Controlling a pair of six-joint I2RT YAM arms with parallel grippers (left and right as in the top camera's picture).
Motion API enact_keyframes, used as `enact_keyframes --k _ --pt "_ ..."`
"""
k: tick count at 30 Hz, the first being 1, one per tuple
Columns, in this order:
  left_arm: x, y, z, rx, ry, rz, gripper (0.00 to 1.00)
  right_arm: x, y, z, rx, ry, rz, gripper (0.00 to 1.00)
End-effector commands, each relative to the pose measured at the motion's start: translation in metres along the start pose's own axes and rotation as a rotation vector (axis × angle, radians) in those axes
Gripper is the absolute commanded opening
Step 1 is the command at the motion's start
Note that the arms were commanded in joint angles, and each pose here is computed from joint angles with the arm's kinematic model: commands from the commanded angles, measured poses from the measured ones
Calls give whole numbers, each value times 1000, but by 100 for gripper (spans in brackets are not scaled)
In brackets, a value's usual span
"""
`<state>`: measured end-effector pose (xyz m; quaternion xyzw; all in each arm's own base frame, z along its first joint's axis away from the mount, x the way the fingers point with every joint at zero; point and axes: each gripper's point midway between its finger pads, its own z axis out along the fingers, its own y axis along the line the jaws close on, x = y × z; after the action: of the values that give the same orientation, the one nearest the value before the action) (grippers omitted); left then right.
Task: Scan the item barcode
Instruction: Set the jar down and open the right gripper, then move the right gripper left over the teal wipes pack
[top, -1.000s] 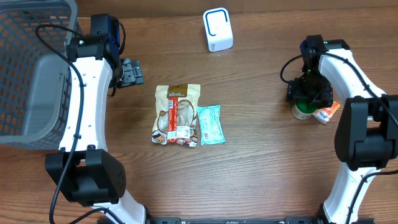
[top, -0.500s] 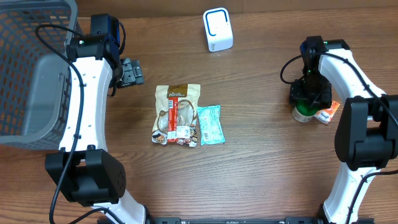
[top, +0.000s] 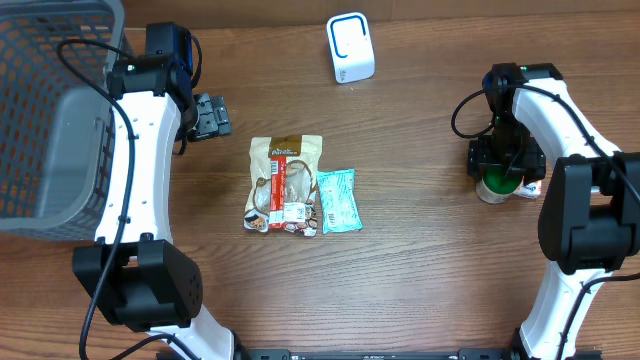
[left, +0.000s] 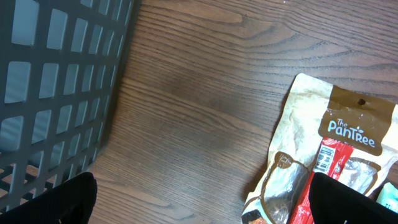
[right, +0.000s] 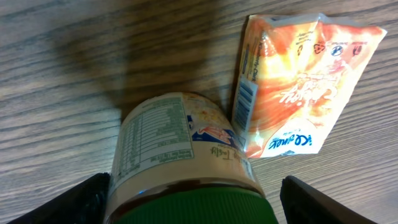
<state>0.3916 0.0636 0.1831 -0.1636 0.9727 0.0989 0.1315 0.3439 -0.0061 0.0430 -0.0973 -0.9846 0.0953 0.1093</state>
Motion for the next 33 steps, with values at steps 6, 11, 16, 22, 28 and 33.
enact_keyframes --k 6,11,16,22,28,33 --pt "-4 0 -5 -7 -21 3 99 -6 -24 -5 71 -37 82 88" --pt "-4 0 -5 -7 -21 3 100 -7 -34 -4 63 -34 110 88" --pt "-4 0 -5 -7 -21 3 100 -10 -30 -8 34 -55 91 87" --pt "-4 0 -5 -7 -21 3 100 -23 -22 -59 -88 -219 65 88" --pt "-4 0 -5 -7 -21 3 100 -23 19 -139 -433 -396 2 100" --pt "-4 0 -5 -7 -21 3 100 -17 72 -171 -768 -396 -102 100"
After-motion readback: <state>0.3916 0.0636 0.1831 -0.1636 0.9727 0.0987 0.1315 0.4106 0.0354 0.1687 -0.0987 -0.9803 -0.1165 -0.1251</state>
